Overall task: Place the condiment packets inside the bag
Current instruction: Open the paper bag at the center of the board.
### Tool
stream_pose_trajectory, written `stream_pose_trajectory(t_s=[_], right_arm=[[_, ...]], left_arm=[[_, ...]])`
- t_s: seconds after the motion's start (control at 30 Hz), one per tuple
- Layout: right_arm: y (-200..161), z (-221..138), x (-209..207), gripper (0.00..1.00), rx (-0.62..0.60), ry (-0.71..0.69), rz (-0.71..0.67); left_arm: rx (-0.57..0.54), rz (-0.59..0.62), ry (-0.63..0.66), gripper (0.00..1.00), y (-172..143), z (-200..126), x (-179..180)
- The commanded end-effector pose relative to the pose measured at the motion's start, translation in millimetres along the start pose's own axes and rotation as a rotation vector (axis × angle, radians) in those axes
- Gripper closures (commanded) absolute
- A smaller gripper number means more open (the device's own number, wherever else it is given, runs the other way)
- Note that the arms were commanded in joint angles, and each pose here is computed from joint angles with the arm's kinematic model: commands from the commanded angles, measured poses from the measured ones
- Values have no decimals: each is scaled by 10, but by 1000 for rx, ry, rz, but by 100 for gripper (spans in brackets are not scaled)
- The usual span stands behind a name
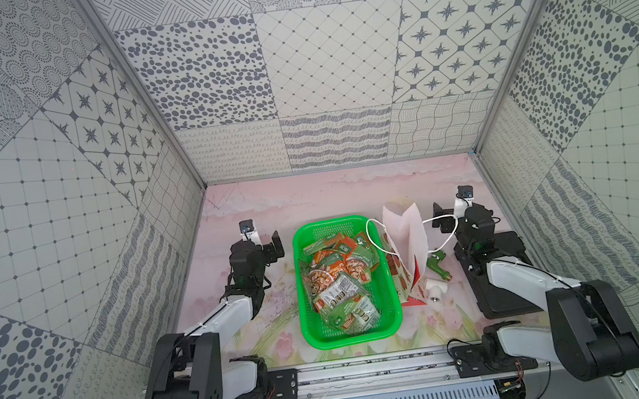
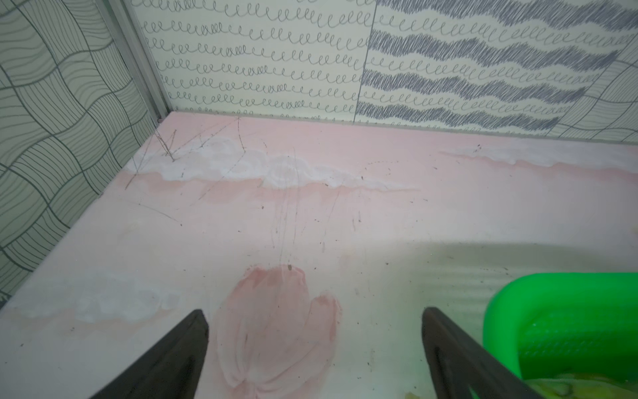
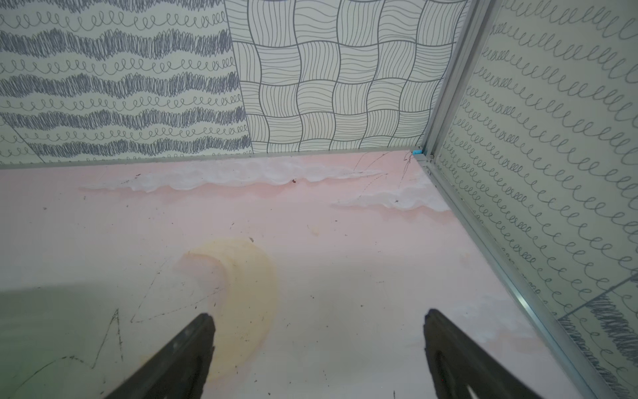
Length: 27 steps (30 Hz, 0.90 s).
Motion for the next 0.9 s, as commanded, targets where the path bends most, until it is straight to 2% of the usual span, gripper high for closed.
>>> stream_pose_trajectory(t_s=[0.0, 0.07, 0.23, 0.4, 0.47, 0.6, 0.67, 0.87], right_arm=[[98, -343, -162, 3, 25, -66, 85], [268, -560, -222, 3, -19, -70, 145], [361, -1025, -358, 3, -54, -87, 258], [482, -1477, -330, 3, -109, 26, 354], [478, -1623, -279, 3, -91, 88, 369], [430, -1730, -71, 3, -42, 256, 394], [539, -1829, 20, 3, -41, 346, 429], [697, -2021, 139, 3, -47, 483, 507]], left_arm=[[4, -86, 11, 1, 268, -360, 5], [-6, -167, -12, 1, 359, -492, -23], [-11, -387, -107, 1, 485, -767, -128], [26, -616, -201, 0, 530, -1050, -222], [48, -656, -289, 1, 549, -1167, -325], [75, -682, -385, 1, 565, -1337, -432], [91, -697, -429, 1, 535, -1386, -477], [152, -610, -497, 0, 543, -1510, -580]])
Point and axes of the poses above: each gripper's point midway between its finger pads, its own z axis out along the fingers, its own x axis along the line the jaws close on, y = z × x, the point moved 4 cm from there along -z, back along the fingers, and after that the axes turned 4 degrees about -z, right-handed, at the moved point
